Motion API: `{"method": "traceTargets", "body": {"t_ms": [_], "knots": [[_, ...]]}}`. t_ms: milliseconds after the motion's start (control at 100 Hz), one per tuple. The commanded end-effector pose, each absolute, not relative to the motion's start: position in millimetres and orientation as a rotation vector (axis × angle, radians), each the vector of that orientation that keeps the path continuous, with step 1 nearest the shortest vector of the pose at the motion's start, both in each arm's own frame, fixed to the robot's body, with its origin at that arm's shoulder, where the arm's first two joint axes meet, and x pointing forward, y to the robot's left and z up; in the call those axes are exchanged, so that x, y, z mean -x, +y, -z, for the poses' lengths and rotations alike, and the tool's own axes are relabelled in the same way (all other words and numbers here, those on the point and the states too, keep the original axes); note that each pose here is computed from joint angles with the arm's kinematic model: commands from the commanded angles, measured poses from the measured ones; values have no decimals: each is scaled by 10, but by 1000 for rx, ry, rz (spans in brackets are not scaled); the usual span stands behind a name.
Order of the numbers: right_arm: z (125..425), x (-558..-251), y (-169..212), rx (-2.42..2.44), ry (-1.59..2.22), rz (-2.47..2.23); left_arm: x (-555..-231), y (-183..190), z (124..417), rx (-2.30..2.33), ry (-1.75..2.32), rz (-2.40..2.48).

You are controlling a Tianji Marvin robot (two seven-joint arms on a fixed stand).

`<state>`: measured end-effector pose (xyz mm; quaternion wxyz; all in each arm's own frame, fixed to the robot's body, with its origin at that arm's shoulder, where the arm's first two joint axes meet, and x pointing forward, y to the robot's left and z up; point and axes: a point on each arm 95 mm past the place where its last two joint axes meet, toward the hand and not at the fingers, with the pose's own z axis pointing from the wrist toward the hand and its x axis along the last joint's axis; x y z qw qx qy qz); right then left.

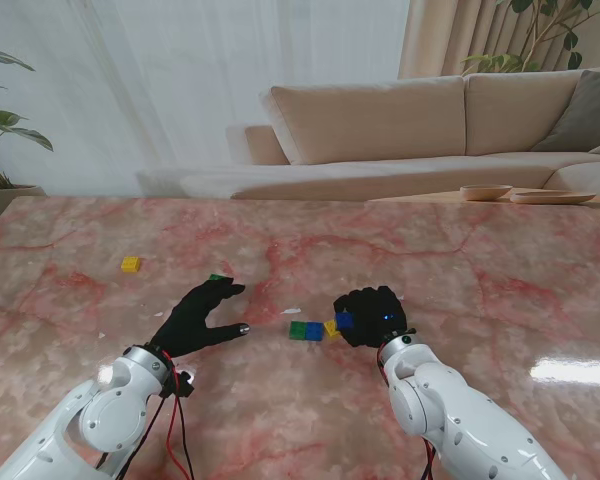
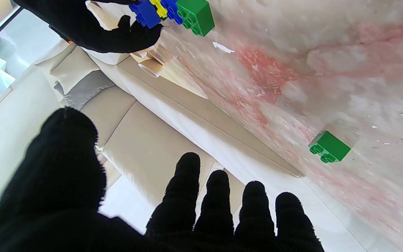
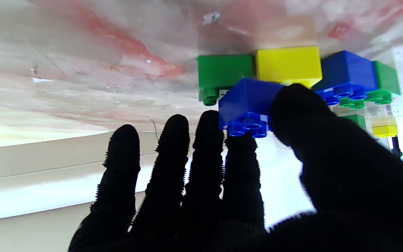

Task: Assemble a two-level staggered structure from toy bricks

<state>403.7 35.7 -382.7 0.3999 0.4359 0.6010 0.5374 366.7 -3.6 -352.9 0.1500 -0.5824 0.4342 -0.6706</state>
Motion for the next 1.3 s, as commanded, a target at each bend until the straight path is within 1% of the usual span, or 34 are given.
{"method": "traceTargets", "body": {"t_ms": [0,800,1290], "knots": [[3858,-4025,344,-1108,1533,-1351,-3644,-41,3547,1681,1250,1926],[3885,-4073,359,-1027,1540,-1415,-3635,-28,3554,1685,1244,1928],[3882,-4102,360,-1005,1606,-1416,-3625,-21,3559,1690,1242,1927]]}}
